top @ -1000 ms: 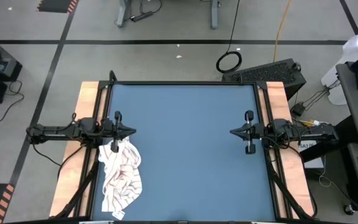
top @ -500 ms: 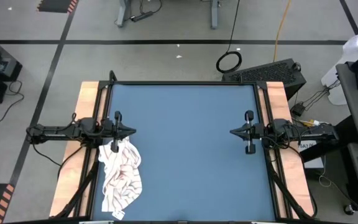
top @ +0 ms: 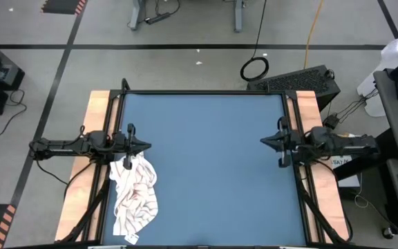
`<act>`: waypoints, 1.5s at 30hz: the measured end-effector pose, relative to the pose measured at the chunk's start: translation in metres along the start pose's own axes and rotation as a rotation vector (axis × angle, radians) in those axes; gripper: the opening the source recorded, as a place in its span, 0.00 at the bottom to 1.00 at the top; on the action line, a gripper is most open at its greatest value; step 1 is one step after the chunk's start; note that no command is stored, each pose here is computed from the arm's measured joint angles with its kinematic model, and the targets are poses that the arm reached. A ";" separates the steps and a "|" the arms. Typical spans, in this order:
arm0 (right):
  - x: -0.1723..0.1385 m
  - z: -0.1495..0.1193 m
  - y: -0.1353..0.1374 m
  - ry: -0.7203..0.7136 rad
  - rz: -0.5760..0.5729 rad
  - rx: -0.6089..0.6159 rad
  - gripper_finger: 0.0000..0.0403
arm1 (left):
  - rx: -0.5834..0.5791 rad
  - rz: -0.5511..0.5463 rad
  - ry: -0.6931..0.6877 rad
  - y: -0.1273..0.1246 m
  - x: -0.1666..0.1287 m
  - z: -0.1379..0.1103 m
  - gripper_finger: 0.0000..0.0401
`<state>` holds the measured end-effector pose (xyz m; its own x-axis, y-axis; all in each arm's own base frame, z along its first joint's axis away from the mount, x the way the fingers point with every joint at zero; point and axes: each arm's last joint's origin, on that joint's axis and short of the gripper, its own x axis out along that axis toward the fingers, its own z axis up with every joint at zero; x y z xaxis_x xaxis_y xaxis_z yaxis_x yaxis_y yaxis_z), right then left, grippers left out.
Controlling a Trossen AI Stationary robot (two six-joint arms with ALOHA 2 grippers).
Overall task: Roll towel
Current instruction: Fold the white towel
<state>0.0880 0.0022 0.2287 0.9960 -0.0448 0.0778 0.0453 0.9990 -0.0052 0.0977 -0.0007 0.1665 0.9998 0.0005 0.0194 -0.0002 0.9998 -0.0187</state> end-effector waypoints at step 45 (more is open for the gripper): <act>0.244 0.002 0.026 0.783 -0.002 -0.040 0.00 | -0.101 0.075 0.034 -0.001 -0.001 0.147 0.07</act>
<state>0.3320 0.0177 0.2499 0.7598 -0.0547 -0.6478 0.0352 0.9985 -0.0430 0.0938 0.0014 0.3131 0.9971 0.0732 -0.0199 -0.0750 0.9900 -0.1197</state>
